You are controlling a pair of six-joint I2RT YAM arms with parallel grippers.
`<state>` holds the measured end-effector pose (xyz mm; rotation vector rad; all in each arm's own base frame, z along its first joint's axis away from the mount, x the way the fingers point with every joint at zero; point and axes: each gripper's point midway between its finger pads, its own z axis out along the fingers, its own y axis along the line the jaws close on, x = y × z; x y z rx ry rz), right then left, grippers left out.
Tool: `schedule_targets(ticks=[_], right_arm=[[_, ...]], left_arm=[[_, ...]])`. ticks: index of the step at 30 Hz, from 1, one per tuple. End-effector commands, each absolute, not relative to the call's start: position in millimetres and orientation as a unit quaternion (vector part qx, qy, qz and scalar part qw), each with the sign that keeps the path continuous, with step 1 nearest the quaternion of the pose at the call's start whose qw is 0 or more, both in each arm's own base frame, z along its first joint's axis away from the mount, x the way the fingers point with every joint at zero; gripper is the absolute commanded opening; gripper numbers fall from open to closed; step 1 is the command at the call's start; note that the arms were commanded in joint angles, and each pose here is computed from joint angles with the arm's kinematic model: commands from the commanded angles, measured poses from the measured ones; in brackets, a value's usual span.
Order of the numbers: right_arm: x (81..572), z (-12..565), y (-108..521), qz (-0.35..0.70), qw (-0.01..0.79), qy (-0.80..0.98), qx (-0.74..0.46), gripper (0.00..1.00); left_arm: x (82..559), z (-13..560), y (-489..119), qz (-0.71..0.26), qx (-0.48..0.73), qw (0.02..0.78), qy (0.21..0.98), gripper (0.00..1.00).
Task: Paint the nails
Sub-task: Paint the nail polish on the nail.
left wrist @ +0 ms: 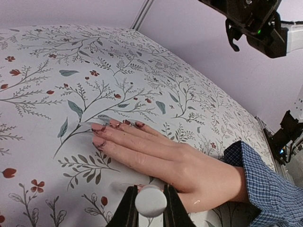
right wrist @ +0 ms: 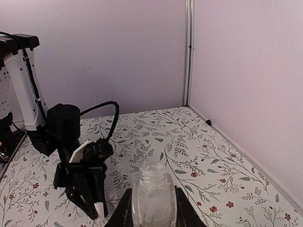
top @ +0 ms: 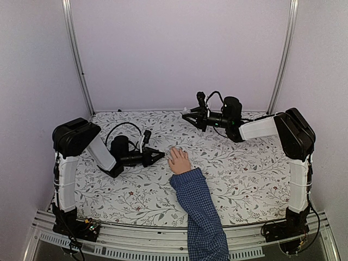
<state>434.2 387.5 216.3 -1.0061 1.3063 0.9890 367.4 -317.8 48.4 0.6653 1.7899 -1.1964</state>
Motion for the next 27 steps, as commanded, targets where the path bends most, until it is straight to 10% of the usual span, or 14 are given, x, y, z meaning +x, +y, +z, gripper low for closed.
schedule_targets(ticks=[1, 27], right_arm=[[435, 210, 388, 0.420, 0.573, 0.557, -0.431, 0.00], [435, 210, 388, 0.418, 0.574, 0.557, -0.431, 0.00]], left_arm=[[372, 53, -320, -0.485, 0.268, 0.431, 0.712, 0.00], [375, 36, -318, -0.472, 0.261, 0.417, 0.732, 0.00]])
